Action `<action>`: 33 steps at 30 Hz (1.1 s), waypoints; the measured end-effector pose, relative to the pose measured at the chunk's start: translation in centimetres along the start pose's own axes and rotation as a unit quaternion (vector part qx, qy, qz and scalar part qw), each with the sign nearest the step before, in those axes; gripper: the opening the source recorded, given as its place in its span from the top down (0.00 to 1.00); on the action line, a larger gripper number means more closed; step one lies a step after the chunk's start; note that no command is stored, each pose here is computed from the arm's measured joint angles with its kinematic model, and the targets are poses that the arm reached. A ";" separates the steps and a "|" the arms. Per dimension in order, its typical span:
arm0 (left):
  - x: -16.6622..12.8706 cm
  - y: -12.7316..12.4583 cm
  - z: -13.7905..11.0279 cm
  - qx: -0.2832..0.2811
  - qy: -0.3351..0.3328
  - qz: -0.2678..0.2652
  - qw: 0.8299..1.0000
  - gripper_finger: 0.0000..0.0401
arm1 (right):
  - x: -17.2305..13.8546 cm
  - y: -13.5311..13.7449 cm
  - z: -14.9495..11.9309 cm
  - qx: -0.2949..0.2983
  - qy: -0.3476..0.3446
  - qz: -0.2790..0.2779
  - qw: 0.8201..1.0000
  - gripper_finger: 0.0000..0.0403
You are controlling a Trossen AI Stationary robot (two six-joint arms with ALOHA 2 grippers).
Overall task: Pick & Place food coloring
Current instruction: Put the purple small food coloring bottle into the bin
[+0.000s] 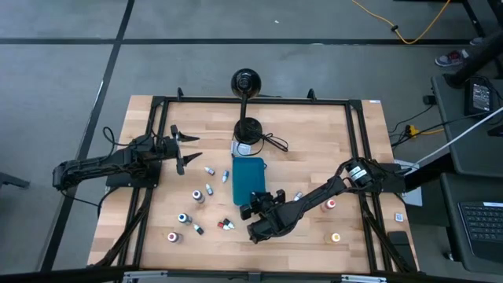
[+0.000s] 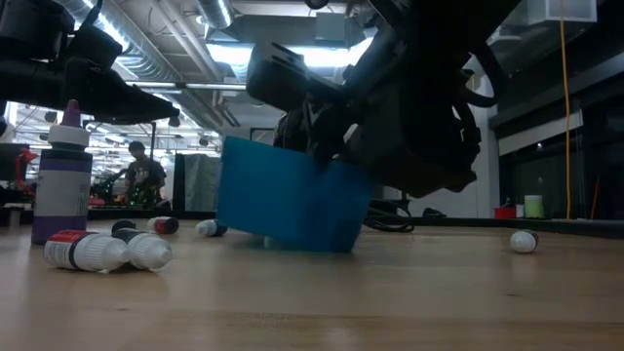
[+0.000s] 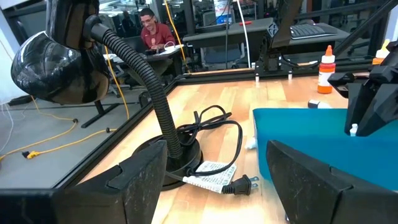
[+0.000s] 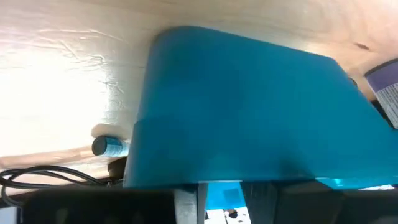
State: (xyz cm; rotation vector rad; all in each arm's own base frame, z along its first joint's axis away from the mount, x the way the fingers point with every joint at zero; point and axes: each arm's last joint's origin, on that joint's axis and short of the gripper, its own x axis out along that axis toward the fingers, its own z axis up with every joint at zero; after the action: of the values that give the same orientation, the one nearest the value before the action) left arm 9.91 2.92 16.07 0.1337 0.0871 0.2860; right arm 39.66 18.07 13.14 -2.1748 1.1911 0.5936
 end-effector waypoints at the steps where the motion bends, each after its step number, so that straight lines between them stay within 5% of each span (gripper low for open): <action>1: 0.0 0.0 0.0 0.000 0.000 0.000 1.000 0.33 | 0.0 0.0 0.0 -0.004 0.000 0.000 1.000 0.80; 33: 0.0 0.0 0.0 0.000 0.000 0.000 1.000 0.33 | -0.5 -0.4 -0.4 0.018 -0.019 0.009 1.000 0.80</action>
State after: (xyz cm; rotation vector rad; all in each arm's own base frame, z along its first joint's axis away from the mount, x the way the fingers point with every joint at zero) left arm 9.91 2.92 16.07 0.1337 0.0873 0.2863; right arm 39.82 18.24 13.89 -2.1151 1.1935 0.6133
